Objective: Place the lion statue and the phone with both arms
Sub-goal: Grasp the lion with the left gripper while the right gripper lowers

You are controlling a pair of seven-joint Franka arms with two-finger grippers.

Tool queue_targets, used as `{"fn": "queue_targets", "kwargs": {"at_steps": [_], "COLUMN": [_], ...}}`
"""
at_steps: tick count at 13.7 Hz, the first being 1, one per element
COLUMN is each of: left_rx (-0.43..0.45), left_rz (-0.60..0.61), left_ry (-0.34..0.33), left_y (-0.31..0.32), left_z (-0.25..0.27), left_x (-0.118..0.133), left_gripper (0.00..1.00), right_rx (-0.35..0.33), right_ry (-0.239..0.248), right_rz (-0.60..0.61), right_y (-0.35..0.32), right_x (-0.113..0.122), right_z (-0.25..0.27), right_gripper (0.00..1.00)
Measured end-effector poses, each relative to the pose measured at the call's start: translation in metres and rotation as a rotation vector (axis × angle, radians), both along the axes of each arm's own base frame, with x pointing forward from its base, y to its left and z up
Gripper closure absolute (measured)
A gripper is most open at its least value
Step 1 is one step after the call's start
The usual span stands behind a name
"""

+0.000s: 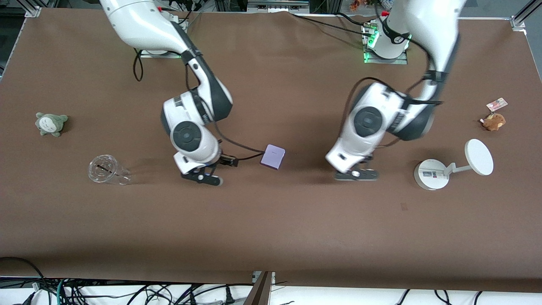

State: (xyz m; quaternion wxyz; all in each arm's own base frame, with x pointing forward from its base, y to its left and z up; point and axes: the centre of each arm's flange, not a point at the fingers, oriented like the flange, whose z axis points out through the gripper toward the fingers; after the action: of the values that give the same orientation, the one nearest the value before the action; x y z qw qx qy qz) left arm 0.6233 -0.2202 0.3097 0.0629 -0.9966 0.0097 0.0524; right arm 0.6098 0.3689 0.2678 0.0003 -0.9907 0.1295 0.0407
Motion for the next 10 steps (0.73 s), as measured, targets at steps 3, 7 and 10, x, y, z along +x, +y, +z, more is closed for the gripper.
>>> {"fn": "queue_targets", "kwargs": {"at_steps": [3, 7, 10], "left_rx": [0.013, 0.023, 0.039], "left_rz": [0.0, 0.018, 0.019], "left_ry": [0.113, 0.147, 0.12], "left_y": [0.096, 0.149, 0.175], "left_z": [-0.007, -0.012, -0.027], "left_x": [0.013, 0.016, 0.017], "left_gripper": [0.63, 0.63, 0.63], "right_rx": [0.024, 0.059, 0.069], "right_ry": [-0.056, -0.104, -0.112], "right_rz": [-0.07, -0.099, -0.096], "right_y": [0.054, 0.113, 0.146], "right_x": [-0.025, -0.061, -0.076], "right_z": [-0.017, -0.039, -0.048], "right_gripper": [0.0, 0.0, 0.0]}}
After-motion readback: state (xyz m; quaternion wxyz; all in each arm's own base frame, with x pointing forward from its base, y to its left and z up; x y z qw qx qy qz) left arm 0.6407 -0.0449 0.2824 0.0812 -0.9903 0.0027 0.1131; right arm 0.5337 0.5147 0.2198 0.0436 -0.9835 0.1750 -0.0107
